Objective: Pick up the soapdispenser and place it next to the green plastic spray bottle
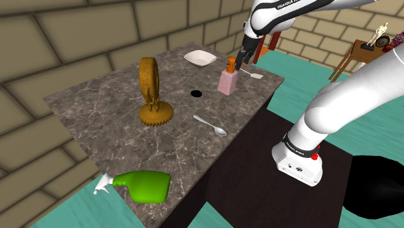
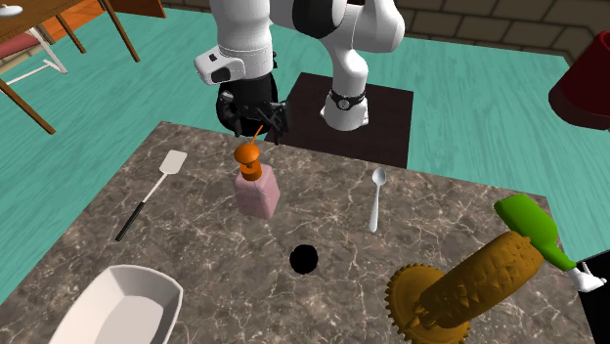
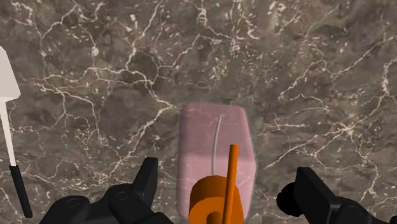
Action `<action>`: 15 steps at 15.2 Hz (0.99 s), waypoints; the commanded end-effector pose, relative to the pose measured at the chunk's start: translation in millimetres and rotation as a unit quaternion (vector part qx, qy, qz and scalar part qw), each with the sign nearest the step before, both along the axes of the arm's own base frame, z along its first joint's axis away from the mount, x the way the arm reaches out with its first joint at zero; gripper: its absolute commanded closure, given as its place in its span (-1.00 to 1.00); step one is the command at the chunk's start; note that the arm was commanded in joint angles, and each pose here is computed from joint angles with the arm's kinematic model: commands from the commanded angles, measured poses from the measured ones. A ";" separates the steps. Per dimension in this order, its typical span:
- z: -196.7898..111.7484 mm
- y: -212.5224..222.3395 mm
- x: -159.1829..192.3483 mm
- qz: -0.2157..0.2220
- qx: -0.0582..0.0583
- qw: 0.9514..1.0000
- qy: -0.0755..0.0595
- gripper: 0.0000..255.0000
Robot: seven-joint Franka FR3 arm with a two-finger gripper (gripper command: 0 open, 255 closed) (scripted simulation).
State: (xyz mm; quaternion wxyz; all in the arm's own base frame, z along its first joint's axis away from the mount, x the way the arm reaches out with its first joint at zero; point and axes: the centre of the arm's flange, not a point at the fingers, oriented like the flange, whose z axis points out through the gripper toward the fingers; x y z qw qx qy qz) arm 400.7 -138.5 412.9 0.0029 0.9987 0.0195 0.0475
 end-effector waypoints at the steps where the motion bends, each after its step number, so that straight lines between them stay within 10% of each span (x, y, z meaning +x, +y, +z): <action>1: -1.4 0.0 0.0 0.000 0.000 1.000 0.000 -1.00; 6: -1.3 0.0 0.0 0.000 0.000 1.000 0.000 -1.00; 7: -1.3 0.0 0.0 0.000 0.000 1.000 0.000 1.00; 15: -1.3 0.0 0.0 0.000 0.000 1.000 0.000 1.00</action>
